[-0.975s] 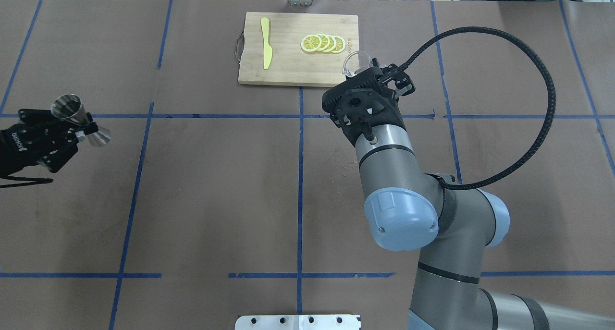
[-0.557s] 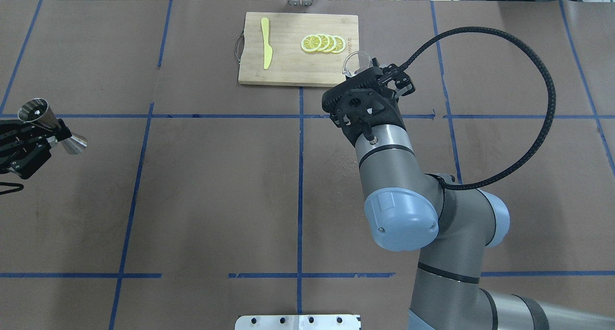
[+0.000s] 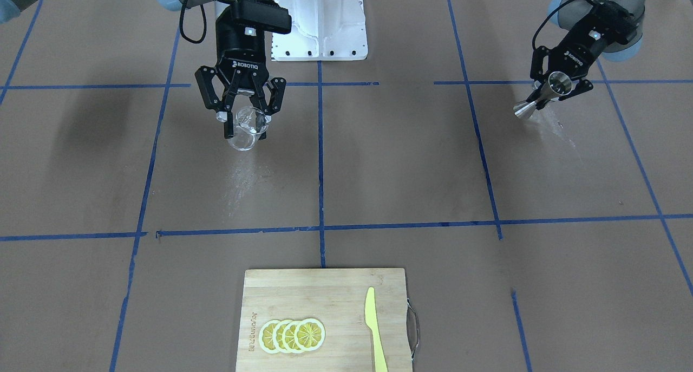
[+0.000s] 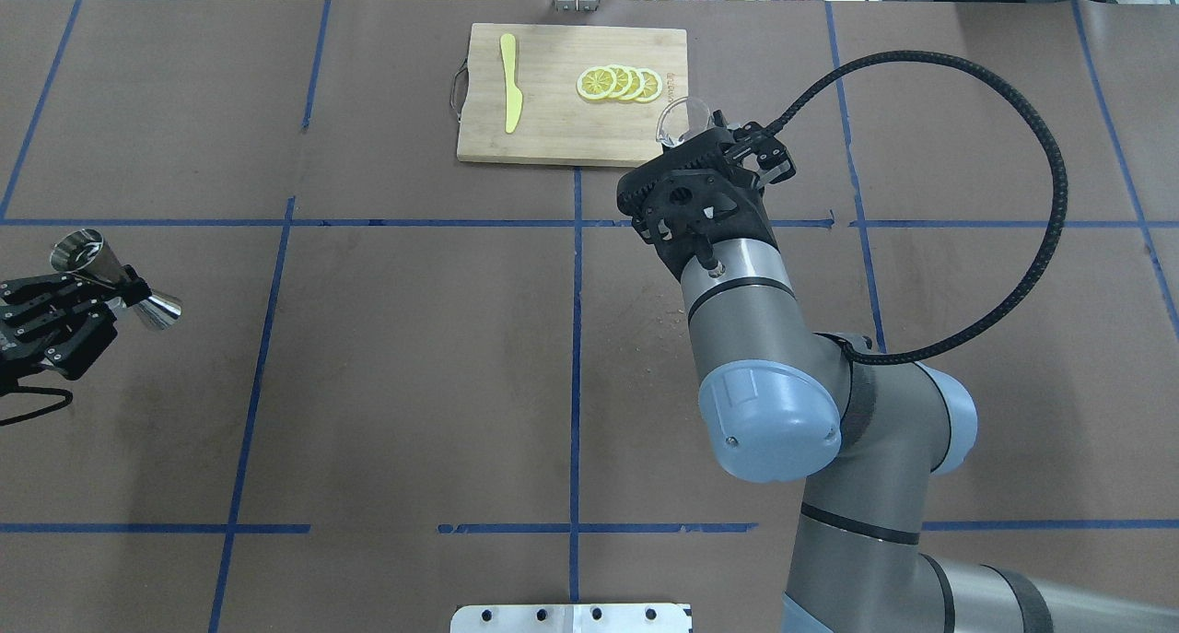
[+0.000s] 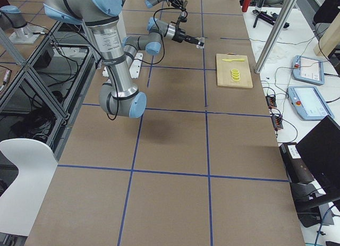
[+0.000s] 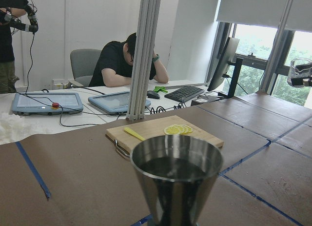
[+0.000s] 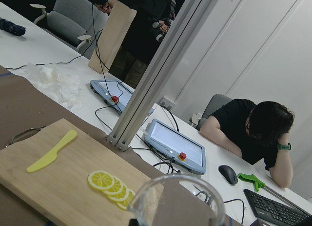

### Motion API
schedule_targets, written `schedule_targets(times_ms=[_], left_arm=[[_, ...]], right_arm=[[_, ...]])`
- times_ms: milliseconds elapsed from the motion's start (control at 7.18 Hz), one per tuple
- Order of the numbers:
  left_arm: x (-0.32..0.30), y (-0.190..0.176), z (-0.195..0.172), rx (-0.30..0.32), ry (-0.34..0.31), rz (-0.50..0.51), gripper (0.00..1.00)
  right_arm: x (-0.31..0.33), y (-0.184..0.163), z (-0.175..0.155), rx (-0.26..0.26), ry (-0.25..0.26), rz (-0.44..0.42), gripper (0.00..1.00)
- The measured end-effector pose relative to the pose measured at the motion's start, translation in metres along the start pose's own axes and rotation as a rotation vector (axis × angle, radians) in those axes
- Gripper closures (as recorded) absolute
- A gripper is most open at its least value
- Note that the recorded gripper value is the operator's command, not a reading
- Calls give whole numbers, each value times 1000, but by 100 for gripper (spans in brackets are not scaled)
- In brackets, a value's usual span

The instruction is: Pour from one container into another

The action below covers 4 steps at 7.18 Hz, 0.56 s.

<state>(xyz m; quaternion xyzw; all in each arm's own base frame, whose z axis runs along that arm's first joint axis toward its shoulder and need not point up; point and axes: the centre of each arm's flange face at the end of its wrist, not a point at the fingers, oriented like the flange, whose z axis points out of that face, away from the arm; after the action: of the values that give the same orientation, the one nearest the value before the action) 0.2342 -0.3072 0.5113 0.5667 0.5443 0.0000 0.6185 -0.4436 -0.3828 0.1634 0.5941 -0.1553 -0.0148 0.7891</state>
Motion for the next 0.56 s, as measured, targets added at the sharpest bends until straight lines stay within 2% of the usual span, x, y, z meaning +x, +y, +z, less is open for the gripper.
schedule_targets(times_ms=[279, 557], left_arm=[[16, 34, -6, 19, -80, -29, 100], [24, 67, -14, 43, -187, -29, 100]], right_arm=[[1, -1, 0, 3, 3, 1, 100], [1, -1, -1, 4, 4, 2, 100]])
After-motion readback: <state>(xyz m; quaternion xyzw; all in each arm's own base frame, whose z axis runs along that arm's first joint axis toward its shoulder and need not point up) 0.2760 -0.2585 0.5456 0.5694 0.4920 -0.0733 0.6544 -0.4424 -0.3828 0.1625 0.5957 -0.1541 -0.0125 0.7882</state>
